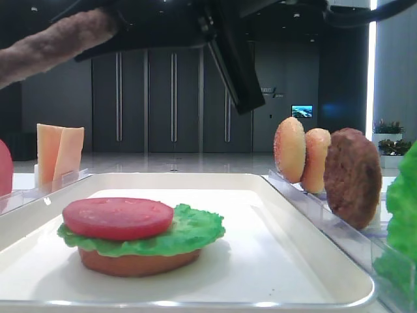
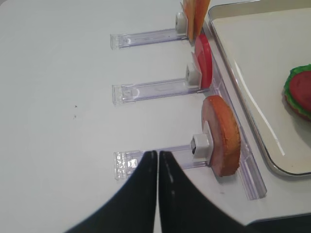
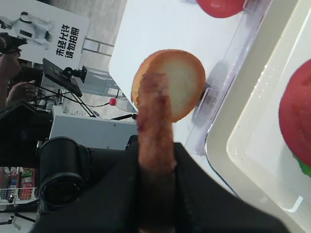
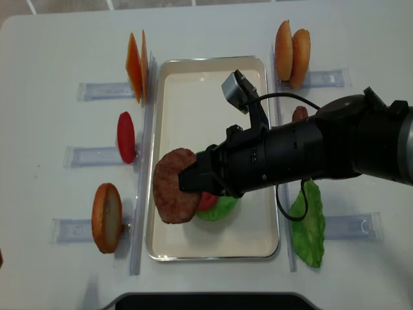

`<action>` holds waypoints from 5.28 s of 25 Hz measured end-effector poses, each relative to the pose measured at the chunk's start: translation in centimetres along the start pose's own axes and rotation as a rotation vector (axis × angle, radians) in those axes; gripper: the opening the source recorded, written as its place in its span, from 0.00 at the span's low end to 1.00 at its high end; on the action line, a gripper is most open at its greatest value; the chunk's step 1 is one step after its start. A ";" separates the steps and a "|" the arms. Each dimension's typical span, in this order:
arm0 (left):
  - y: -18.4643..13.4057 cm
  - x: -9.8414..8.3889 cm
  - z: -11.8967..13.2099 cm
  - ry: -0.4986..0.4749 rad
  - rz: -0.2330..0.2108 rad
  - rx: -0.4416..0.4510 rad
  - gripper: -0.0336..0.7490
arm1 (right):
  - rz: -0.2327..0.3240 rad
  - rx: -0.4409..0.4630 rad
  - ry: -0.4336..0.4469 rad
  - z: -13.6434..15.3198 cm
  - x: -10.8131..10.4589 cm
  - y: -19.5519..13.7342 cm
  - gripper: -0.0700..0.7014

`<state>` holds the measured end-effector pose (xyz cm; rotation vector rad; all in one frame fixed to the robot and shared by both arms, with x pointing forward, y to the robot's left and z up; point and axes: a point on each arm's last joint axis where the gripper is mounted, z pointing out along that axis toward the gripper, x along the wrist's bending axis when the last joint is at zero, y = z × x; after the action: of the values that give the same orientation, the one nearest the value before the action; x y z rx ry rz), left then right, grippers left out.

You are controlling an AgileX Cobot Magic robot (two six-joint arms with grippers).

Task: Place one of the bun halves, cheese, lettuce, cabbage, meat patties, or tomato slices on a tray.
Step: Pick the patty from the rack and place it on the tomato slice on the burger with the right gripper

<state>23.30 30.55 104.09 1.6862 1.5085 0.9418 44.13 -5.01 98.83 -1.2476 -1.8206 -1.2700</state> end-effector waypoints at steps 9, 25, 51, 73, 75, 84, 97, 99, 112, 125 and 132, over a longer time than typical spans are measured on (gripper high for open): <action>0.0 0.0 0.0 0.000 0.000 0.000 0.03 | -0.002 0.011 0.023 0.0 0.2 -0.1 0.23; 0.0 0.0 0.0 0.000 0.000 0.000 0.03 | -0.005 0.014 0.028 0.0 0.3 -0.1 0.23; 0.0 0.0 0.0 0.000 0.000 0.000 0.03 | 0.018 0.015 -0.051 0.6 -4.1 0.6 0.23; 0.0 0.0 0.0 0.000 0.000 0.000 0.03 | 0.017 -0.002 -0.092 0.1 -7.1 1.3 0.23; 0.0 0.0 0.0 0.000 0.000 0.000 0.03 | 0.011 -0.006 -0.094 0.0 -7.2 1.4 0.23; 0.0 0.0 0.0 0.000 0.000 0.000 0.03 | 0.005 -0.011 -0.097 -0.2 -7.3 1.6 0.23; 0.0 0.0 0.0 0.000 0.000 0.000 0.03 | 0.005 -0.009 -0.096 -0.1 -7.3 1.5 0.23; 0.0 0.0 0.0 0.000 0.000 0.000 0.03 | 0.010 -0.005 -0.099 0.0 -7.5 1.4 0.23; 0.0 0.0 0.0 0.000 -0.004 0.000 0.03 | 0.022 0.007 -0.107 0.3 -8.1 1.2 0.23; 0.0 0.0 0.0 0.000 -0.004 0.000 0.03 | -0.042 -0.004 -0.118 0.3 -8.0 1.7 0.48; 0.0 0.0 0.0 0.000 -0.004 0.000 0.03 | -0.065 -0.007 -0.125 0.4 -8.0 1.9 0.62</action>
<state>23.30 30.55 104.09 1.6822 1.5117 0.9395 49.00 -7.37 92.61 -1.3073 -1.9603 -1.2596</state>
